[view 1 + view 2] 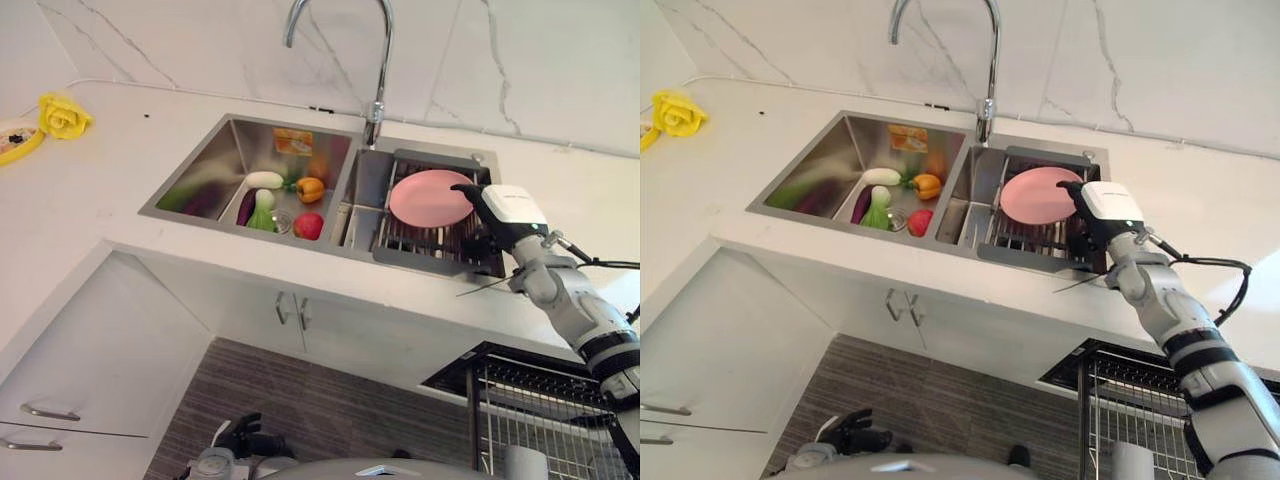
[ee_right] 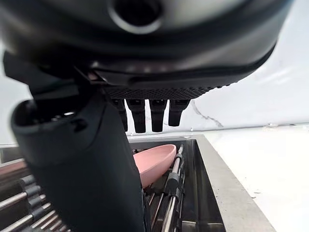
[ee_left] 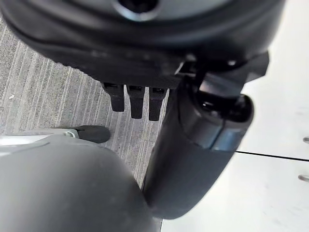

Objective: Place the dishes in the dishwasher.

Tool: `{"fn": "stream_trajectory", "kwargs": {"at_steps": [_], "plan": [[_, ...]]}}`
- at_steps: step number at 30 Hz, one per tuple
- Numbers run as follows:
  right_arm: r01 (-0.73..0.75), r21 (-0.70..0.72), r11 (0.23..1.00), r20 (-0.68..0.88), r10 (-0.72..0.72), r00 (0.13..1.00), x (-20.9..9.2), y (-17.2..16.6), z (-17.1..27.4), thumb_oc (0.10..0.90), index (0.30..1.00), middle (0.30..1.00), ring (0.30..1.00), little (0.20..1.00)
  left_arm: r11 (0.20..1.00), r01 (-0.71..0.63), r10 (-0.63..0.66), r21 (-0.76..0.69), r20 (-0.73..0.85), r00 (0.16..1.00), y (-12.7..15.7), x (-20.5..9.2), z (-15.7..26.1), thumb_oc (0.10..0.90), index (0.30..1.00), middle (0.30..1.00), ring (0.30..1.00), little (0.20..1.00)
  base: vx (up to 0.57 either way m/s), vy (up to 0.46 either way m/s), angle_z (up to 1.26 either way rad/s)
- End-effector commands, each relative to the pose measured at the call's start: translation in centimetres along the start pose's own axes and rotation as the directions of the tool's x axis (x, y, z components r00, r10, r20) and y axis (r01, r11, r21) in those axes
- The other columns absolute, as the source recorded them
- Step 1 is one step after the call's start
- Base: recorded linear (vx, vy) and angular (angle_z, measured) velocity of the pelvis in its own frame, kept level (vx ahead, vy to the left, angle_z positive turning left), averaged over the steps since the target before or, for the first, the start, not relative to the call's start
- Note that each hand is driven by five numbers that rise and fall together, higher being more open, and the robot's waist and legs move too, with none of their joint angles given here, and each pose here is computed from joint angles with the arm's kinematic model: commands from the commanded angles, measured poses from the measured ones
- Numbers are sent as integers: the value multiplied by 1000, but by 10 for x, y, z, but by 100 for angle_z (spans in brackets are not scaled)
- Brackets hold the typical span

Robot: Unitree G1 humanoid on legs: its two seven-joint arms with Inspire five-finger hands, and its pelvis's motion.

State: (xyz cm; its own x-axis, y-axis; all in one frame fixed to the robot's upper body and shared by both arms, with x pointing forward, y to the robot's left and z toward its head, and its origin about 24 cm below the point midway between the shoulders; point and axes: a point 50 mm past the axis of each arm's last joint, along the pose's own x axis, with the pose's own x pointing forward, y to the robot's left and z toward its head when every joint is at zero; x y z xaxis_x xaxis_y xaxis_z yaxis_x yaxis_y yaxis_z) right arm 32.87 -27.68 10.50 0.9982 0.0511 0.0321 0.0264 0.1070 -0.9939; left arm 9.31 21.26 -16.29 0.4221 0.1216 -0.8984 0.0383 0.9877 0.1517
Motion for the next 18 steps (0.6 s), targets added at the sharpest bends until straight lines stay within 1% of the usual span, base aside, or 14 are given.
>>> {"fn": "stream_trajectory", "kwargs": {"at_steps": [1, 4, 9, 13, 18], "plan": [[269, -82, 960, 64, -264, 962, 26, -76, 12, 800, 900, 900, 900, 900, 995, 51, -42, 85, -100, 994, -7, -4, -24, 800, 900, 900, 900, 900, 2, -16, 15], [262, -122, 957, 71, -255, 964, 30, -77, 14, 800, 900, 900, 900, 900, 994, 52, -43, 93, -96, 994, -8, -4, -23, 800, 900, 900, 900, 900, 4, -8, 6], [250, -121, 961, 30, -249, 968, 33, -74, 8, 800, 900, 900, 900, 900, 994, 44, -36, 102, -78, 996, -7, -3, -19, 800, 900, 900, 900, 900, 10, -8, 6], [259, -124, 958, 28, -258, 966, 37, -77, 10, 800, 900, 900, 900, 900, 995, 39, -33, 94, -68, 997, -6, -3, -16, 800, 900, 900, 900, 900, -12, -6, 11], [243, -190, 951, 35, -240, 970, 40, -80, 9, 800, 900, 900, 900, 900, 995, 38, -32, 97, -61, 998, -7, -2, -15, 800, 900, 900, 900, 900, -2, -5, 3]]}}
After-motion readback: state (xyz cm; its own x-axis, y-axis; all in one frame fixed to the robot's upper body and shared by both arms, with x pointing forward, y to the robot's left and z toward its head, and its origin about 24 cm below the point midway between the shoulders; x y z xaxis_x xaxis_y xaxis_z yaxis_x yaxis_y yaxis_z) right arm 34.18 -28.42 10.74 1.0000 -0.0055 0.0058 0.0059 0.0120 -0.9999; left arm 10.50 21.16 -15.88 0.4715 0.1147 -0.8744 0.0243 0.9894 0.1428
